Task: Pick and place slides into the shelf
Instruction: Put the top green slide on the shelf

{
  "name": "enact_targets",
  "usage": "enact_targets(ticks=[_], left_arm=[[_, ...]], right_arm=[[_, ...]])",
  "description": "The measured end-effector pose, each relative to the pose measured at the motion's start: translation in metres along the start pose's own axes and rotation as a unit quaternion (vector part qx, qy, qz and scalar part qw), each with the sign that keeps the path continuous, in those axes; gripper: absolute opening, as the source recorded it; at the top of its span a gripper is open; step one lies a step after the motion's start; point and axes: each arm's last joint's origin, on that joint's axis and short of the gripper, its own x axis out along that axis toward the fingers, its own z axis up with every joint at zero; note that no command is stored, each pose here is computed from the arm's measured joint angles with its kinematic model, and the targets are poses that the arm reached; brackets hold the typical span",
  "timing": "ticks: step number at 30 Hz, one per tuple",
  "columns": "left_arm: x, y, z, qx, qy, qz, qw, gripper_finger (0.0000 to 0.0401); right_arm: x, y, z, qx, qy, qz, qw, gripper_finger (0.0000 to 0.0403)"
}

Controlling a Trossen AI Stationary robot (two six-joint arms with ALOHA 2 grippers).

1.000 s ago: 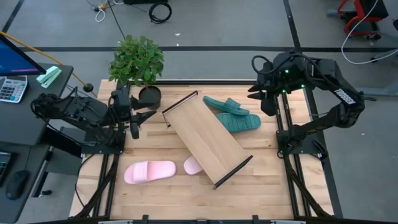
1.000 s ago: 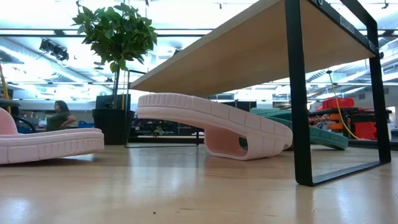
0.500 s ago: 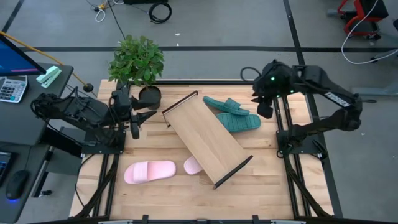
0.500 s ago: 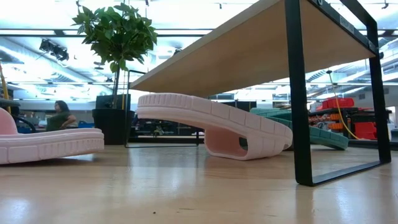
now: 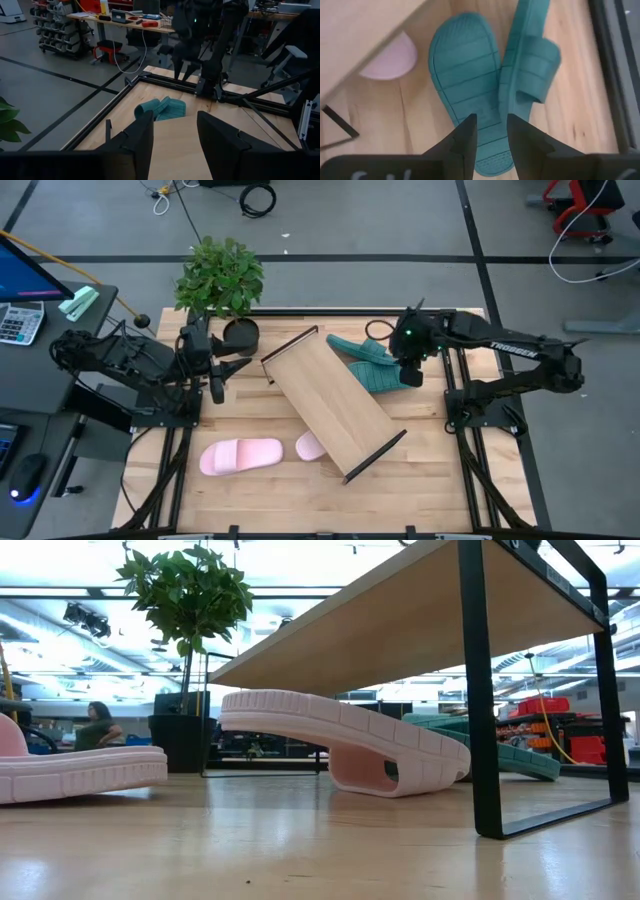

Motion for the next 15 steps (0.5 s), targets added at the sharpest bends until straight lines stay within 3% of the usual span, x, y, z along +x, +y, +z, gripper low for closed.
enact_targets(ticks=[5,15], left_arm=[[0.0,0.0,-0.001,0.003,0.003,0.001,1.0,0.0154],[0.0,0.0,-0.001,0.005,0.006,0.002,1.0,0.0152]], right_arm=[[0.015,0.001,-0.008,-0.013,0.024,0.005,1.0,0.013],[0.049,0.0,-0.014,0.023,0.048,-0.024,0.998,0.0209]])
